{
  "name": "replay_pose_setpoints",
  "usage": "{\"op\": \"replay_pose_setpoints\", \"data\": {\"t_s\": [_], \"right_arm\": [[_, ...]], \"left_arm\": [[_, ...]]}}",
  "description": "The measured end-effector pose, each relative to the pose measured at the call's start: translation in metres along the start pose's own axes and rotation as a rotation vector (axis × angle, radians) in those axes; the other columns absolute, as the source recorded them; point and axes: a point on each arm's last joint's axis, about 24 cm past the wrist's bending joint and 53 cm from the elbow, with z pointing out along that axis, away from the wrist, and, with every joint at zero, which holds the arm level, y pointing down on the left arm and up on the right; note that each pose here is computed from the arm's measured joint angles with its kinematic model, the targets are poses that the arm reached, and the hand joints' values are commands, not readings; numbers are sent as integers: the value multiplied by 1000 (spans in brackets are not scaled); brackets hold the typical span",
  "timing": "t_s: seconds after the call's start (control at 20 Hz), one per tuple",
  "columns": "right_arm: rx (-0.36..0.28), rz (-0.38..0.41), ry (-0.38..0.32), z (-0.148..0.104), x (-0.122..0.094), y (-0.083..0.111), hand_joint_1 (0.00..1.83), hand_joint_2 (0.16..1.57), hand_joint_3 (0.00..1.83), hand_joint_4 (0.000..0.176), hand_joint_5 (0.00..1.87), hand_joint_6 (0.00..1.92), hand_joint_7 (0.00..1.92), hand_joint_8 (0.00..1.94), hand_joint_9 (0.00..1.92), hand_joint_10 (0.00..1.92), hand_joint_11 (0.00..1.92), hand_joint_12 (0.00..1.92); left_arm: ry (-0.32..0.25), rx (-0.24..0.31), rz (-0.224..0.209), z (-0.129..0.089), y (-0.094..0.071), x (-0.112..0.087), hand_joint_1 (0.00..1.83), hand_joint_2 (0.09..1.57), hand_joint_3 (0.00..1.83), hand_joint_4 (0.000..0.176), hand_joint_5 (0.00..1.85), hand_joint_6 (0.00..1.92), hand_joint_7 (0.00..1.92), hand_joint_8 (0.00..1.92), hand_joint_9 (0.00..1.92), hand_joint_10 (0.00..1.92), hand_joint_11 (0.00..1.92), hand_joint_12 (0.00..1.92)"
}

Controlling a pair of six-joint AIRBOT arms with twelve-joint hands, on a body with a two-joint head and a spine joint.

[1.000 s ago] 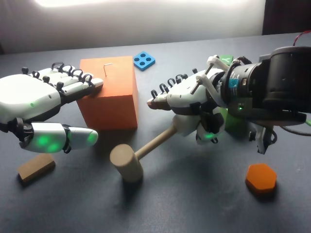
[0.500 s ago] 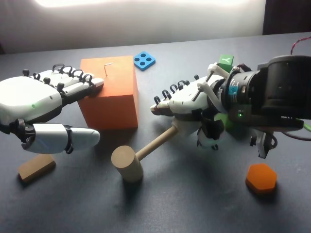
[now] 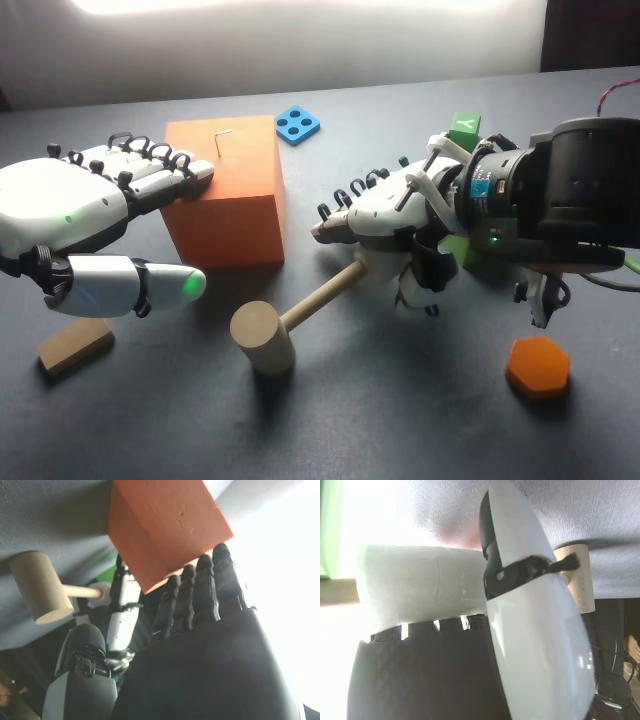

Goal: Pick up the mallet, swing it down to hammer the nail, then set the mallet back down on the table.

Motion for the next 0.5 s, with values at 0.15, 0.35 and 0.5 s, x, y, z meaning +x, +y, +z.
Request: {"op": "replay_pose_setpoints", "data": {"t_s": [0.15,0.35,0.5], "right_arm": [[-13,-9,-7,0,-2,3,1313,1002,1,0,515,31,658,34,670,90,247,1218],[-39,-19,-17,0,-4,9,1462,1184,0,0,709,363,686,1296,832,1321,616,1445],[-40,-8,-15,0,-4,9,1165,1263,1,0,660,1353,760,1517,652,1666,586,1902]], "left_arm": [[-1,0,0,0,0,0,0,1220,2,0,57,13,54,14,30,10,19,9],[-2,3,-1,0,-1,0,0,1211,0,0,60,11,58,11,34,9,23,12],[-2,2,-2,0,-1,0,0,1217,1,0,57,6,59,8,31,5,10,7]]}}
